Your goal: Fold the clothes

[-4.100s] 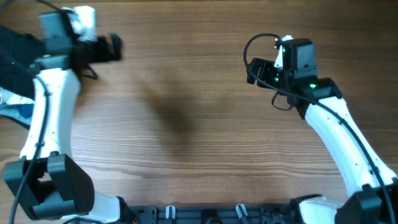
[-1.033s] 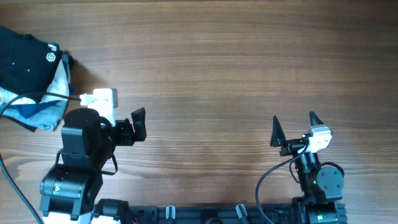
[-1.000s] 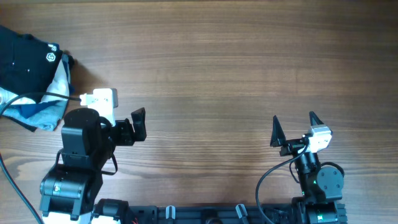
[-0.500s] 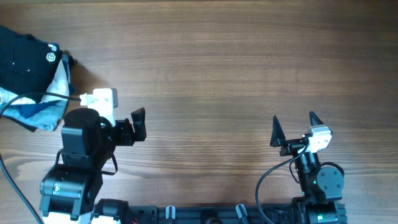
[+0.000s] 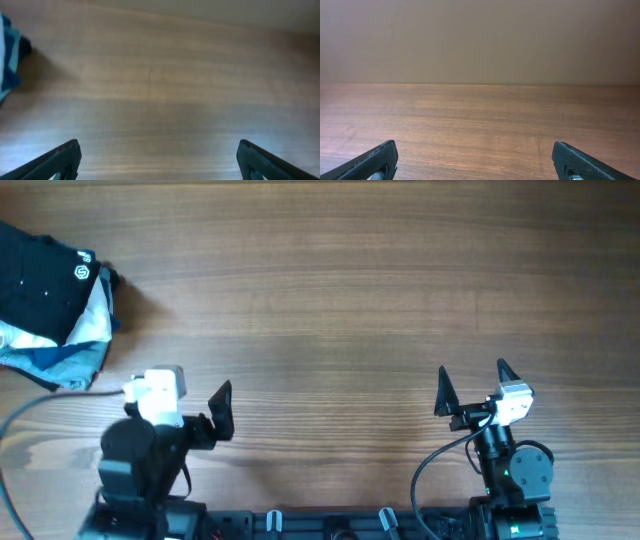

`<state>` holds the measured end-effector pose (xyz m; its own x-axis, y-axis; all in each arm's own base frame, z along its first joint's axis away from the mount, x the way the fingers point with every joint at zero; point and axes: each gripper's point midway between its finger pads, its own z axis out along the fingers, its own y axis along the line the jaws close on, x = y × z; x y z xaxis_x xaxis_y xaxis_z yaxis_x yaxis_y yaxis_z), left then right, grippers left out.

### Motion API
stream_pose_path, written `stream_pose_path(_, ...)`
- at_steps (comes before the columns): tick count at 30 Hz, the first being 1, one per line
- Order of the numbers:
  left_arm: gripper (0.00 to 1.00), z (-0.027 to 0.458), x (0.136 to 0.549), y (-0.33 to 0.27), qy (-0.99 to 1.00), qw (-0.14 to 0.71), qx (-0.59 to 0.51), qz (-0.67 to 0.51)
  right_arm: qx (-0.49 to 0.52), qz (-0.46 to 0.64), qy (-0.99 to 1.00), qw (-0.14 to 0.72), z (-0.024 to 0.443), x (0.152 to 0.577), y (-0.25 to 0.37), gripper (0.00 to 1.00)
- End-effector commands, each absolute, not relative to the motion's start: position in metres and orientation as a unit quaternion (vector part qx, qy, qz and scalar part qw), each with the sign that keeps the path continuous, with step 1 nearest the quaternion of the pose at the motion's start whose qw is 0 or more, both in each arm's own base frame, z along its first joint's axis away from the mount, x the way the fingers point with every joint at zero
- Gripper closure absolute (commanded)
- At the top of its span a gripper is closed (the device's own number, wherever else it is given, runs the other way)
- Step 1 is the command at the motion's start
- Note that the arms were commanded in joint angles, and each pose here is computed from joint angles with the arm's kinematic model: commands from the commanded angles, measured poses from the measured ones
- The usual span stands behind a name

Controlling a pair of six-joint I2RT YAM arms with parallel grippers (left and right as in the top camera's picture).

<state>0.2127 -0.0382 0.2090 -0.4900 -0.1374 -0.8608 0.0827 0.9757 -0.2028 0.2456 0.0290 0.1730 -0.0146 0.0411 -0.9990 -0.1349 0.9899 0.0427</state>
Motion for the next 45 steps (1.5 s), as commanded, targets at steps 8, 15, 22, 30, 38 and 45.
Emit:
stream_pose_path(8,0.00,0.173,0.223,-0.041,0.770,0.624,-0.011,-0.133,-0.042,0.062,0.705,0.705,0.176,0.245,0.030,0.00)
stream_pose_path(15,0.00,0.179,0.244,-0.036,0.700,0.705,0.009,-0.108,-0.042,0.062,0.705,0.705,0.176,0.245,0.030,0.00)
stream_pose_path(22,0.00,0.159,0.242,-0.046,0.728,0.676,0.049,-0.107,-0.042,0.062,0.705,0.705,0.176,0.245,0.030,0.00)
stream_pose_path(30,0.00,0.159,0.242,-0.046,0.728,0.676,0.049,-0.107,-0.042,0.062,0.705,0.705,0.176,0.245,0.030,0.00)
stream_pose_path(38,0.00,0.159,0.242,-0.046,0.728,0.675,0.049,-0.107,-0.042,0.062,0.705,0.705,0.176,0.245,0.030,0.01)
stream_pose_path(45,0.00,0.159,0.242,-0.046,0.728,0.675,0.049,-0.107,-0.042,0.062,0.705,0.705,0.176,0.245,0.030,0.00)
